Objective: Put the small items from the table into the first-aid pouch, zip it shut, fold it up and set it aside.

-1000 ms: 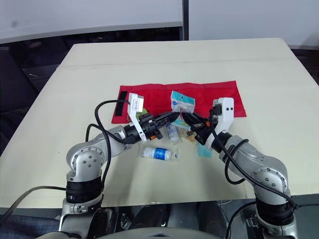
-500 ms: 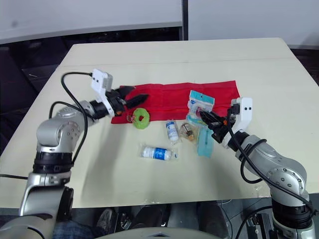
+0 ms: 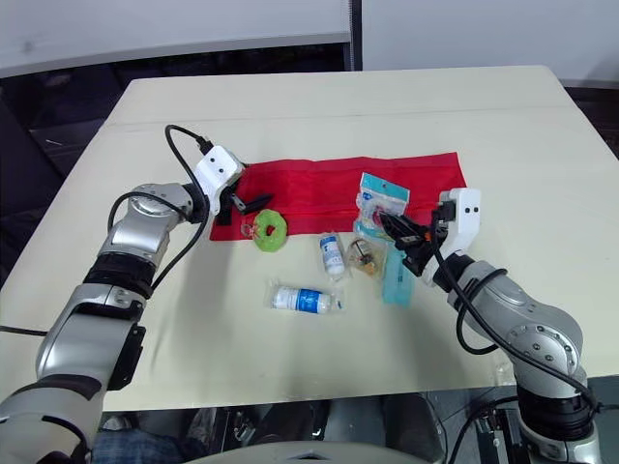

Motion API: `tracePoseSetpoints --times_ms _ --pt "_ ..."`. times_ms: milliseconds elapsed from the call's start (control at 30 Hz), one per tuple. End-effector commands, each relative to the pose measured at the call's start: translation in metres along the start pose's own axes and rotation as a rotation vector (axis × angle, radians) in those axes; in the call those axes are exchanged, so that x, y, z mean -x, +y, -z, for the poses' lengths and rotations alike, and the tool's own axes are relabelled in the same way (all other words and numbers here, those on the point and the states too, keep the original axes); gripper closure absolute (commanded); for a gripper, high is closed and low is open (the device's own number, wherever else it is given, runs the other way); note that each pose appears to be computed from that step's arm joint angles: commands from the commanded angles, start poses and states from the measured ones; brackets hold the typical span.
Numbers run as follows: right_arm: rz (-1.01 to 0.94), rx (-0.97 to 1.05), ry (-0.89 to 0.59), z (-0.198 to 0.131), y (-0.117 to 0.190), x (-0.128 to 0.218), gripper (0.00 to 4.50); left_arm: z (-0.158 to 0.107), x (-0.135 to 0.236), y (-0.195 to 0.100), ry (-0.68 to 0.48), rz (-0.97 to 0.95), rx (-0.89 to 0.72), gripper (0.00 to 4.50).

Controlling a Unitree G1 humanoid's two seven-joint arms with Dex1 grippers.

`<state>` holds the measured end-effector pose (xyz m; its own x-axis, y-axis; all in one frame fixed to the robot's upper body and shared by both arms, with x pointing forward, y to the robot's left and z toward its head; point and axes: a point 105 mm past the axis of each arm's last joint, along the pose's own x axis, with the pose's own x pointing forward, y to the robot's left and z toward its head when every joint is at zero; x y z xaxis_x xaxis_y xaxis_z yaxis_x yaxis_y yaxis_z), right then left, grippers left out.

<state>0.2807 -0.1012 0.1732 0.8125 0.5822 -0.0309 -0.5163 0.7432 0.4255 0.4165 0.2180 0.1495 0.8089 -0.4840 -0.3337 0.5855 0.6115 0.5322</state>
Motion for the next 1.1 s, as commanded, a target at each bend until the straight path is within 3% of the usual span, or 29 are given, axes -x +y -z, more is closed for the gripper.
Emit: tracePoseSetpoints --times_ms 33,600,1100 --pt "-0.023 0.032 -0.061 -0.012 0.010 0.004 4.50 0.006 0.012 -0.010 0.002 0.109 -0.030 0.05" --pt "-0.020 0.060 -0.054 -0.012 0.007 0.002 4.50 0.002 0.028 -0.034 -0.022 0.400 0.074 0.05" --pt "-0.006 0.086 -0.062 -0.011 0.005 0.002 4.50 0.006 0.015 -0.015 0.003 0.293 0.068 0.05"
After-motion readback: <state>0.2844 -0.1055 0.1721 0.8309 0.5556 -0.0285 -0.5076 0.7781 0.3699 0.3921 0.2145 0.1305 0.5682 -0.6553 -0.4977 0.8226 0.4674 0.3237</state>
